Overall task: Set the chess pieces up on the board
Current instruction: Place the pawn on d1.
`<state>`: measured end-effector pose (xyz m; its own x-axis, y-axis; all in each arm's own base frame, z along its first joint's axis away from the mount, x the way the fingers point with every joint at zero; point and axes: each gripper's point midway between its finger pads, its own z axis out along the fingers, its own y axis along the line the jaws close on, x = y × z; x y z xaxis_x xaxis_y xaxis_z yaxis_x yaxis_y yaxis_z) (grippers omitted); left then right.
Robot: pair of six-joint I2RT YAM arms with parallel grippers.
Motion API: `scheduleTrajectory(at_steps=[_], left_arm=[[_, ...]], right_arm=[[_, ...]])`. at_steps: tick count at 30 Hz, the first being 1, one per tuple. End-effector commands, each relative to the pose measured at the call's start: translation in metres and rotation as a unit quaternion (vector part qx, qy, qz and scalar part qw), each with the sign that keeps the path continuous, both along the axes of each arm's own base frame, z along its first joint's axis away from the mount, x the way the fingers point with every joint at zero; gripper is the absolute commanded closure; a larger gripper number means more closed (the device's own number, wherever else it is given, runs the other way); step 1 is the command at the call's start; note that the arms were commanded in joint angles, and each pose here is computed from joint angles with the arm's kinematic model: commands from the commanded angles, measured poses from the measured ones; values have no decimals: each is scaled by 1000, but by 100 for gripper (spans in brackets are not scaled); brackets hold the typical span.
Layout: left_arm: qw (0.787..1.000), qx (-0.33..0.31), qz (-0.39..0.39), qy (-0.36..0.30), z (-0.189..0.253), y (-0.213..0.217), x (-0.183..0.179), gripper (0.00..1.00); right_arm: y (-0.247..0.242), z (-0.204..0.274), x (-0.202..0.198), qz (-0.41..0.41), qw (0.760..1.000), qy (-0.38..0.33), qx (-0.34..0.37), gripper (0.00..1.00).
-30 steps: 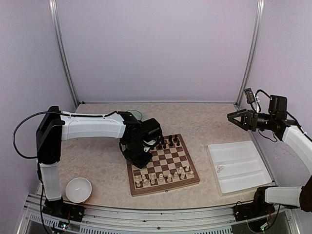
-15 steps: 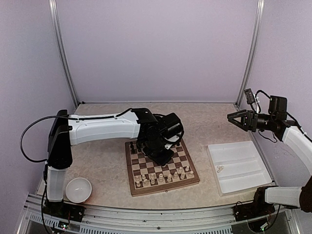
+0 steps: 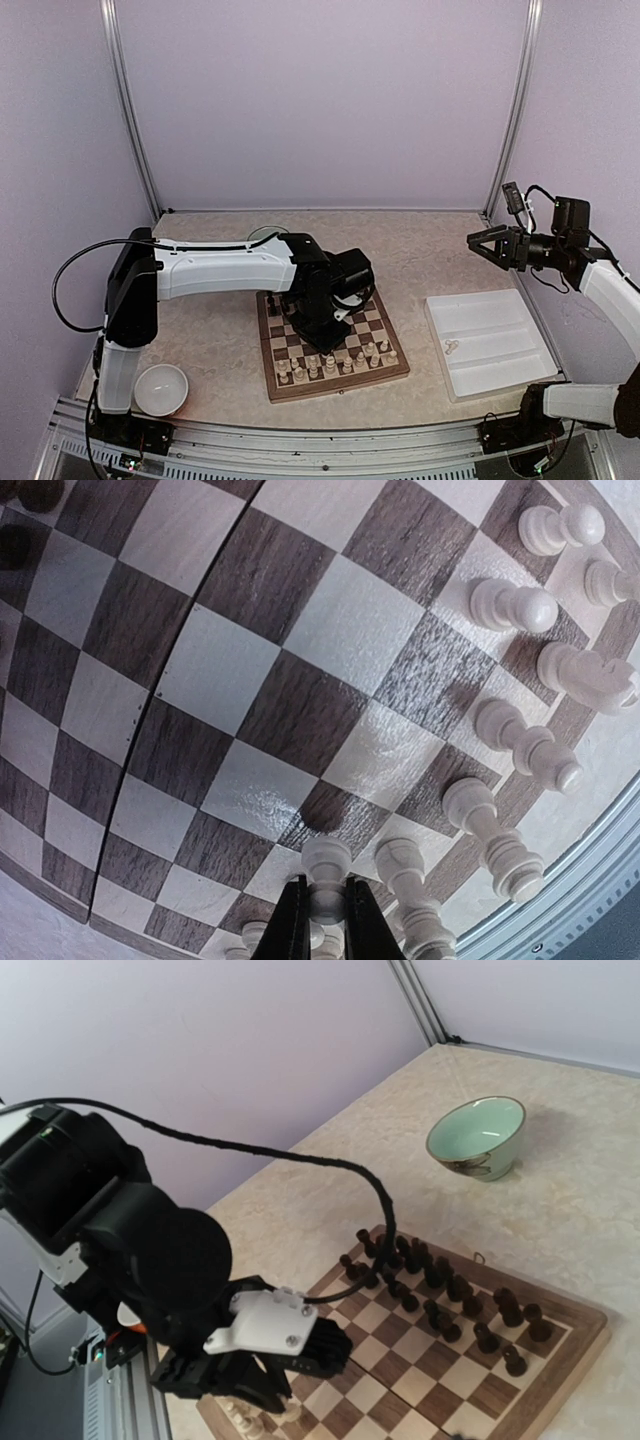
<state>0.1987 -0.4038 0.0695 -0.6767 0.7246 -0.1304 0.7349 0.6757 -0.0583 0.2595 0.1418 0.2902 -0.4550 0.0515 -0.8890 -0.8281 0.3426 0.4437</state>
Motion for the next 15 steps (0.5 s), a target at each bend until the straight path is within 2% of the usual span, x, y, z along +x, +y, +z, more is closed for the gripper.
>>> scheduleTrajectory(at_steps=[1,15], left_arm=[[1000,-13,-10,19,4,-2,-9,93],[1000,-4,-9,17,-6,1,-8,90]], right_arm=[[-2,2,-2,0,1000,-11,2,46],[-3,2,-3,-1,1000,-13,2,46]])
